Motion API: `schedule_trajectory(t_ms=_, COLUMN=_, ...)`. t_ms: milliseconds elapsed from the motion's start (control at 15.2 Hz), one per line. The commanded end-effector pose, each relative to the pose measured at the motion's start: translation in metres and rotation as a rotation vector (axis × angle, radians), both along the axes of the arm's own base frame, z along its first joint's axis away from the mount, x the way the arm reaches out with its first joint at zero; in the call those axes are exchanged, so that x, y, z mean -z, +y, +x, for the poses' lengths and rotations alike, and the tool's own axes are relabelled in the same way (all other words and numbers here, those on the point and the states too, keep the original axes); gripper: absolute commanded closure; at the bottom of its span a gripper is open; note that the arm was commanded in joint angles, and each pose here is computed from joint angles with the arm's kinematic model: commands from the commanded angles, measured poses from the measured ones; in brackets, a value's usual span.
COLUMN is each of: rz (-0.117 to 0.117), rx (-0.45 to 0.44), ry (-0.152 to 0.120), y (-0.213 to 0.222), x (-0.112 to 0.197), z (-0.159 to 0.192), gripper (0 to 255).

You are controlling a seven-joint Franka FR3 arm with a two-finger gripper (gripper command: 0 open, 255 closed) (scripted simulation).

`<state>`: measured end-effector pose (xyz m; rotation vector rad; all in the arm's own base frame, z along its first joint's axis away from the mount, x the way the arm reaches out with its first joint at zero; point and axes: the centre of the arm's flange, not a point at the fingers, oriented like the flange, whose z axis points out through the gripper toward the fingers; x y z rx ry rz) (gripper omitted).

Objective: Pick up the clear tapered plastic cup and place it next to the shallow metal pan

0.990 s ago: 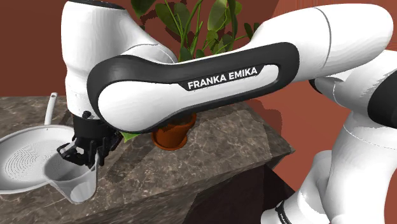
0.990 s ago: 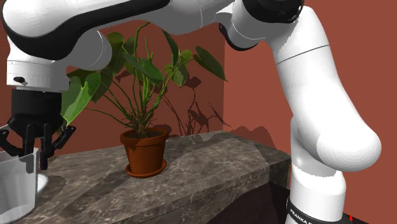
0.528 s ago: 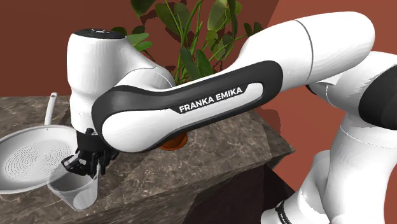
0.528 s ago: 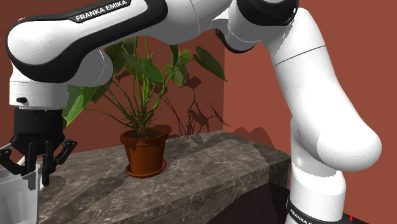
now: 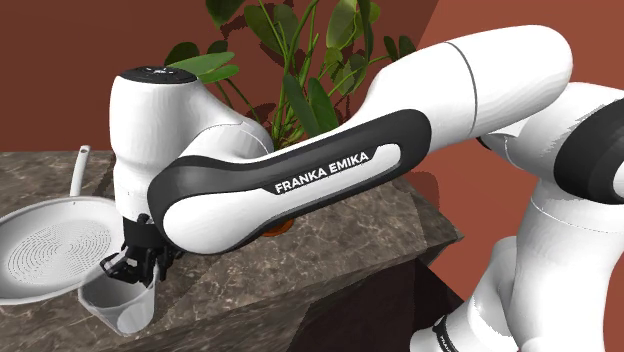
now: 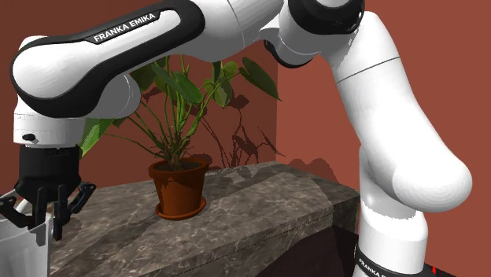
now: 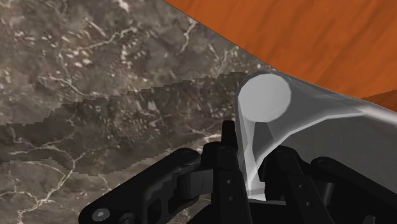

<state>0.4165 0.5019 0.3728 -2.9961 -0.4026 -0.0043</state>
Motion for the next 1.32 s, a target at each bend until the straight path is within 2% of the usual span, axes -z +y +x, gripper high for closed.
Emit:
schedule_trajectory(t_ms=0, rz=0.0, rx=0.0, ry=0.0, y=0.0, x=0.0, z=0.0, gripper=255)
schedule_trajectory(t_ms=132, rz=0.0, rx=0.0, ry=0.0, y=0.0, x=0.0, z=0.0, gripper=255)
schedule_trajectory(t_ms=198, rz=0.0, rx=0.0, ry=0.0, y=0.0, x=0.0, z=0.0, gripper=0)
schedule_trajectory(t_ms=528, rz=0.0, rx=0.0, ry=0.0, y=0.0, x=0.0, z=0.0, gripper=0)
schedule_trajectory(t_ms=792, rz=0.0, rx=0.0, ry=0.0, y=-0.006, x=-0.05, z=0.001, gripper=0)
schedule_trajectory(t_ms=1254, rz=0.0, rx=0.0, ry=0.0, y=-0.006, x=-0.05, z=0.001, gripper=0)
